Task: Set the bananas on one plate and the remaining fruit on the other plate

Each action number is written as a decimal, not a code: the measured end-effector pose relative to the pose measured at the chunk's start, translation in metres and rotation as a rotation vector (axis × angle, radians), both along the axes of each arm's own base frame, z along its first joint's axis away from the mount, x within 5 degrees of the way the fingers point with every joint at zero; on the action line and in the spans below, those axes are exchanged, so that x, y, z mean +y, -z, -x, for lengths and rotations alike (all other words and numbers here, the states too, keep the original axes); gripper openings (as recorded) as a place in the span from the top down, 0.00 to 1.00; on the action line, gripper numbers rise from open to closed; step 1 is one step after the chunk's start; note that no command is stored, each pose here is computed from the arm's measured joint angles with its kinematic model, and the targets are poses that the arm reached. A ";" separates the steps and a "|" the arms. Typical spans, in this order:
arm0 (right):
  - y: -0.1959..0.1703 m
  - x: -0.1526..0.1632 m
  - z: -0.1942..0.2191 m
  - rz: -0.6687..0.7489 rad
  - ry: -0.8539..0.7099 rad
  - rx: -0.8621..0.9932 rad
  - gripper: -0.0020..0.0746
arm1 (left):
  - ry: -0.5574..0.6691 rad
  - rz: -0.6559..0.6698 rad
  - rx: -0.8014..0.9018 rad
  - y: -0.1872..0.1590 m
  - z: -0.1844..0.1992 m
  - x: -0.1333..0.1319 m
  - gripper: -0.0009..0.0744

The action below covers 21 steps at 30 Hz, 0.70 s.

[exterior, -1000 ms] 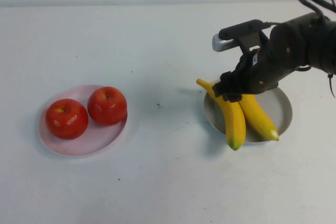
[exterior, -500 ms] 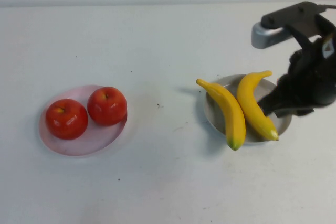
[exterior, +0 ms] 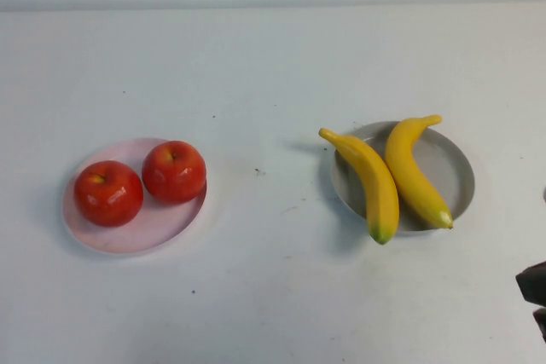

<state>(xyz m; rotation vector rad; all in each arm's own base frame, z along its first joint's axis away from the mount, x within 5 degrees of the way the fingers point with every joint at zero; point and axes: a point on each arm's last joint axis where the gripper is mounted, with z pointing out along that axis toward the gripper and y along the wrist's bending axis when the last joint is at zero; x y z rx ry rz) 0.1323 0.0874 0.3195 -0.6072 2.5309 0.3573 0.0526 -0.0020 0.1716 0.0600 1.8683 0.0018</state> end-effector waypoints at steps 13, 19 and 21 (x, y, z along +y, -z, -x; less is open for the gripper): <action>0.089 -0.058 0.027 -0.121 0.312 -0.482 0.99 | 0.000 0.000 0.002 0.000 0.000 0.000 0.99; 0.129 -0.082 0.056 -0.145 0.503 -0.731 0.99 | 0.000 0.000 0.002 0.000 0.000 0.000 0.99; 0.134 -0.083 0.062 -0.153 0.521 -0.780 0.99 | 0.000 0.000 0.002 0.000 0.000 0.000 0.99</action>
